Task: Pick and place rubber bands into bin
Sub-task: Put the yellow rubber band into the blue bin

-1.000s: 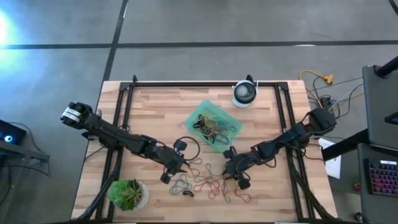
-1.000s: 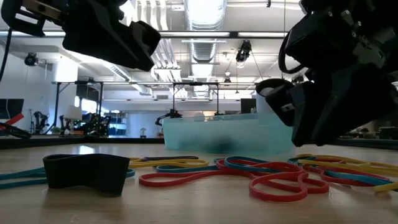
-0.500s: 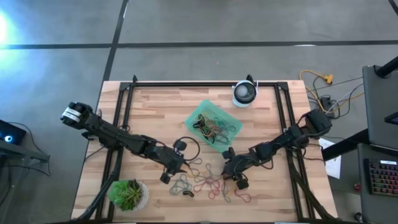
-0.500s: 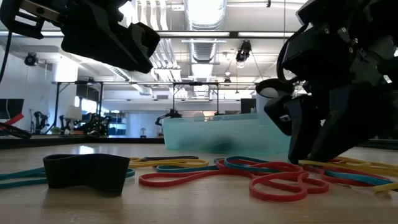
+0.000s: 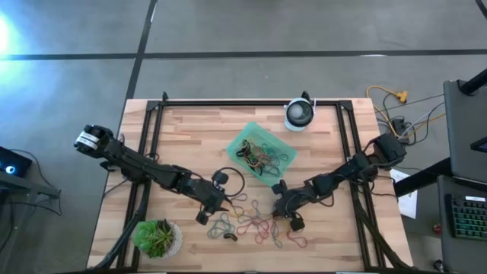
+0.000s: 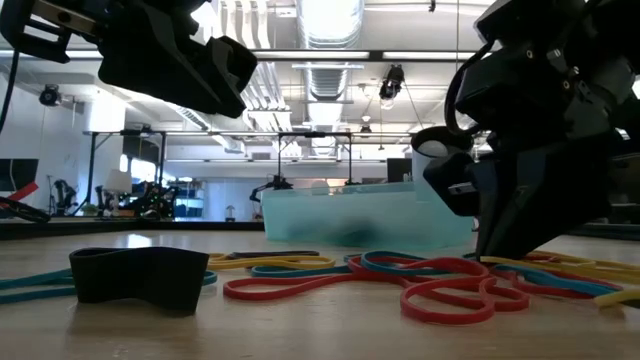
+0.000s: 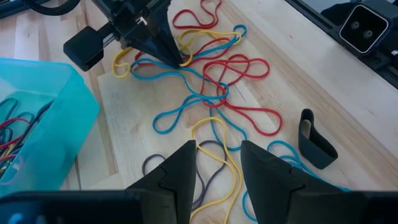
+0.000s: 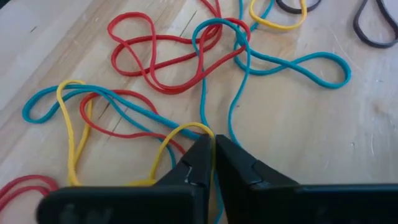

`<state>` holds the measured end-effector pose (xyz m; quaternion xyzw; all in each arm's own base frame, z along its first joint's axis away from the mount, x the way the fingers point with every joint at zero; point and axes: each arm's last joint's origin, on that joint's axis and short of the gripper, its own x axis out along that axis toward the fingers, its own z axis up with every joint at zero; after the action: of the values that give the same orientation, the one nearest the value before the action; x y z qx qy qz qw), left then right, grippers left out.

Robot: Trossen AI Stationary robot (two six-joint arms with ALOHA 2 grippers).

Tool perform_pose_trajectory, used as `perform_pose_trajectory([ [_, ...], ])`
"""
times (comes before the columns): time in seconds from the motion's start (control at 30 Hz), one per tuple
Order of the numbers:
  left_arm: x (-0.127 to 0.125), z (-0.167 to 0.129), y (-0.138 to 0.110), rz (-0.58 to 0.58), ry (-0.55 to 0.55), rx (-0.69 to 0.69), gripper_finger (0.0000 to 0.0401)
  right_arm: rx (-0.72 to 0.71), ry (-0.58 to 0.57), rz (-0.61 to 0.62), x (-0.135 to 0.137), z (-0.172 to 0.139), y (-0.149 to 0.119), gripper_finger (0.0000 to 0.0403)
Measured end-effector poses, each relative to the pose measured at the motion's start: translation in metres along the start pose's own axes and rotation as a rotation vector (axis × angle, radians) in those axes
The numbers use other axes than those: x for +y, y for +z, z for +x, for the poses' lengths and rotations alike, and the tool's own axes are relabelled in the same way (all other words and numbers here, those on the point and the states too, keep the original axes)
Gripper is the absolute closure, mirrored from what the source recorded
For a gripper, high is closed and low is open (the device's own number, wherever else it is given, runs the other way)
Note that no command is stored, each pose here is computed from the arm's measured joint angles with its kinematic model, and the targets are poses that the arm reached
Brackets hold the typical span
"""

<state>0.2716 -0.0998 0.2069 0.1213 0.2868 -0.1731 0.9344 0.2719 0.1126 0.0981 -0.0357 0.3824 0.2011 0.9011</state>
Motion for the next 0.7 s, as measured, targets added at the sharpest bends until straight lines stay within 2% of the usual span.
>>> perform_pose_trajectory([
  [0.4,0.000,0.000,-0.001,0.001,0.000,0.003,0.0289,-0.028,0.017,-0.013,0.004,-0.008,0.006,0.0394],
  [0.7,0.000,0.000,-0.002,0.002,-0.001,0.006,0.0289,-0.124,0.060,-0.115,0.021,-0.027,0.023,0.0394],
])
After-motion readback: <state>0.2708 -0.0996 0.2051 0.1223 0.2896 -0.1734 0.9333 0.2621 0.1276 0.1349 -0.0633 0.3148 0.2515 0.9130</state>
